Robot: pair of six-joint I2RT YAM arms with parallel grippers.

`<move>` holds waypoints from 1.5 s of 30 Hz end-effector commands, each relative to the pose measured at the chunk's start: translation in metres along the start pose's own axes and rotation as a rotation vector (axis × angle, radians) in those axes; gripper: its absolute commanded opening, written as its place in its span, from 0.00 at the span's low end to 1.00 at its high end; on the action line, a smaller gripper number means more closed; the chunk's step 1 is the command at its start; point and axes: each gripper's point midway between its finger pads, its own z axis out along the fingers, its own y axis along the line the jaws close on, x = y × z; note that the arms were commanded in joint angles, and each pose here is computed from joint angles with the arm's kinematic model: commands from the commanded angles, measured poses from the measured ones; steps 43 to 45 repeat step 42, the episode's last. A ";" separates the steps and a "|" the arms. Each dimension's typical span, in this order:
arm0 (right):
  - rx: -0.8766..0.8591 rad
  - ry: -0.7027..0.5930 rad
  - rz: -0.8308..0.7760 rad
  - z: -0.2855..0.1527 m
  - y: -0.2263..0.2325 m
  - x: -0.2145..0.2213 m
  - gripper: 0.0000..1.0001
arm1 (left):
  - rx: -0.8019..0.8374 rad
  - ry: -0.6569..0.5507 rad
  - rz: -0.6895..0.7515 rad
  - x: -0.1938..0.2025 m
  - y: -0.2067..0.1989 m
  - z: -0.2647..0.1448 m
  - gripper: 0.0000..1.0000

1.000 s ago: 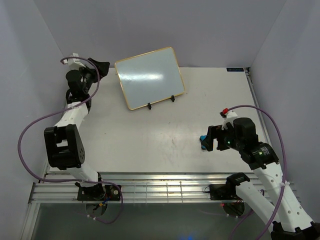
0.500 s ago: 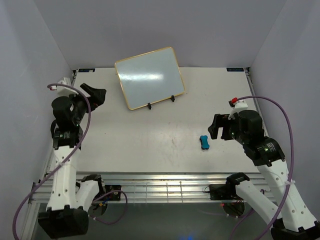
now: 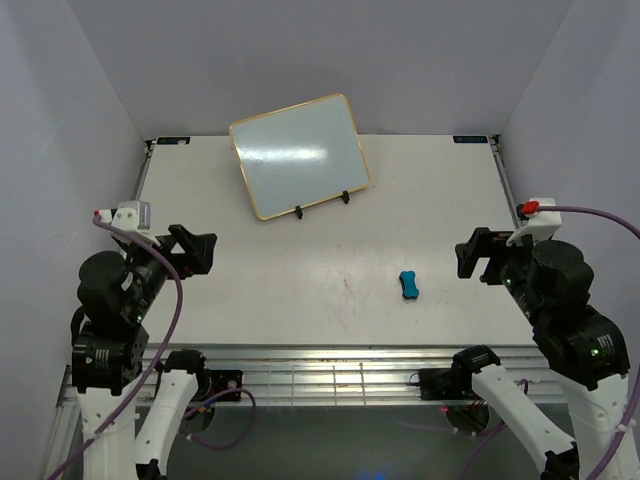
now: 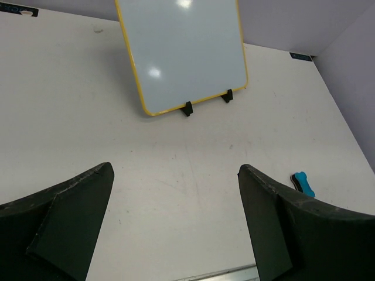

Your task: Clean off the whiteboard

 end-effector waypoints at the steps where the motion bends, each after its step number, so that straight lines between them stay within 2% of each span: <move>1: 0.066 0.034 -0.041 -0.023 -0.015 -0.006 0.90 | -0.045 0.058 0.061 0.010 0.004 -0.032 0.98; 4: 0.104 0.058 -0.053 -0.031 -0.024 -0.001 0.90 | -0.091 0.080 0.096 0.022 0.016 -0.034 0.98; 8: 0.119 0.031 -0.052 -0.040 -0.030 0.003 0.90 | -0.072 0.078 0.099 0.029 0.015 -0.035 0.98; 14: 0.116 0.058 -0.046 -0.032 -0.029 0.018 0.90 | -0.167 0.015 0.075 0.027 0.033 -0.036 0.98; 45: 0.124 0.021 -0.047 -0.039 -0.033 0.015 0.90 | -0.162 -0.002 0.080 0.020 0.030 -0.040 0.98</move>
